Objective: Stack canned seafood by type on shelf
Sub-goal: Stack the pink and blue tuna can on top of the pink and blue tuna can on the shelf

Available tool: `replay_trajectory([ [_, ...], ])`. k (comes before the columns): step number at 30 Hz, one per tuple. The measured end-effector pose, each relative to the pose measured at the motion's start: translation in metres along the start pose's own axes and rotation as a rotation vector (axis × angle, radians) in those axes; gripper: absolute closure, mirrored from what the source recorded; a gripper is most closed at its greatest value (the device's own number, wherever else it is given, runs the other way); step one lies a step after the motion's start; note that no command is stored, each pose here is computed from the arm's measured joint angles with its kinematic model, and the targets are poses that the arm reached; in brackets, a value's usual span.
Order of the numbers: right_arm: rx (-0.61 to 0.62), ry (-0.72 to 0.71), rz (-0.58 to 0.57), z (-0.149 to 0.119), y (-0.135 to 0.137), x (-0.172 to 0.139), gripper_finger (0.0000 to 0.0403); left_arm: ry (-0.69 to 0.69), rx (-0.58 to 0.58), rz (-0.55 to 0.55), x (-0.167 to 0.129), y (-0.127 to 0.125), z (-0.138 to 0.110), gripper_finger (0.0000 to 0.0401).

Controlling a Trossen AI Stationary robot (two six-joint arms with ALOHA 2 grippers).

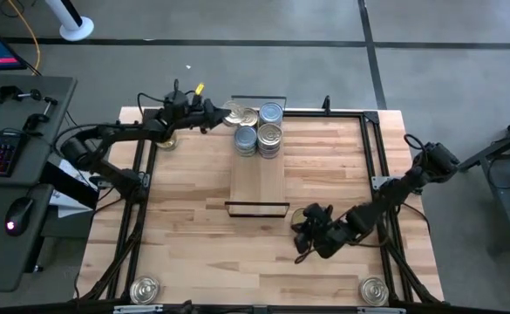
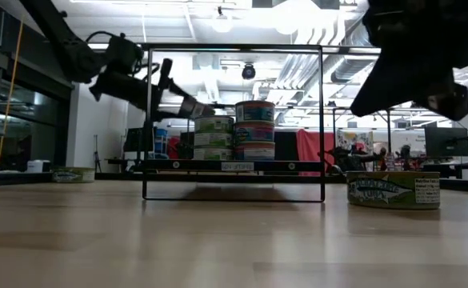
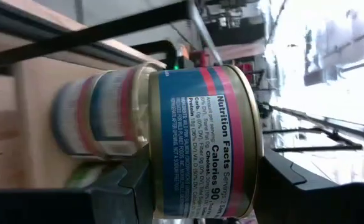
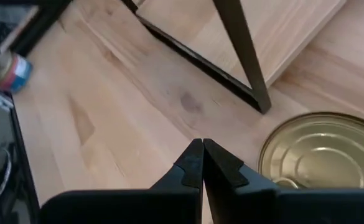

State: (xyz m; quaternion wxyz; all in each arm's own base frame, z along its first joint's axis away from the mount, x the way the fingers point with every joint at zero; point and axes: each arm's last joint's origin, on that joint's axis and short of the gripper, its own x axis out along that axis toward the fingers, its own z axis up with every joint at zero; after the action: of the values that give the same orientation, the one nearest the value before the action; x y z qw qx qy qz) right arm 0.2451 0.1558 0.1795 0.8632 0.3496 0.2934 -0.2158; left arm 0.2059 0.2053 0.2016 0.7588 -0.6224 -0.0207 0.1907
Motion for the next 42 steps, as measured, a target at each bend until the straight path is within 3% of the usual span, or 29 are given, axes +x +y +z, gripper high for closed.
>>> replay_trajectory([
  [3,-0.033,0.045,0.002,0.004,-0.001,0.004,0.0403,-0.003,0.021,-0.037,0.009,-0.006,0.006,0.0228],
  [13,-0.102,0.079,0.014,0.006,-0.002,0.005,0.0403,0.023,0.050,0.034,0.033,-0.002,0.015,0.0228],
  [19,-0.109,0.080,0.015,0.005,-0.001,0.005,0.0403,0.033,0.106,0.017,0.036,-0.007,0.014,0.0227],
  [24,-0.127,0.079,0.015,0.005,-0.001,0.005,0.0403,0.051,0.102,0.013,0.039,-0.009,0.008,0.0147],
  [27,-0.140,0.079,0.015,0.005,-0.001,0.005,0.0403,0.053,0.101,0.022,0.041,-0.010,0.004,0.0120],
  [42,-0.142,0.078,0.015,0.005,-0.001,0.005,0.0403,-0.017,0.064,0.028,0.044,-0.015,0.003,0.0115],
])
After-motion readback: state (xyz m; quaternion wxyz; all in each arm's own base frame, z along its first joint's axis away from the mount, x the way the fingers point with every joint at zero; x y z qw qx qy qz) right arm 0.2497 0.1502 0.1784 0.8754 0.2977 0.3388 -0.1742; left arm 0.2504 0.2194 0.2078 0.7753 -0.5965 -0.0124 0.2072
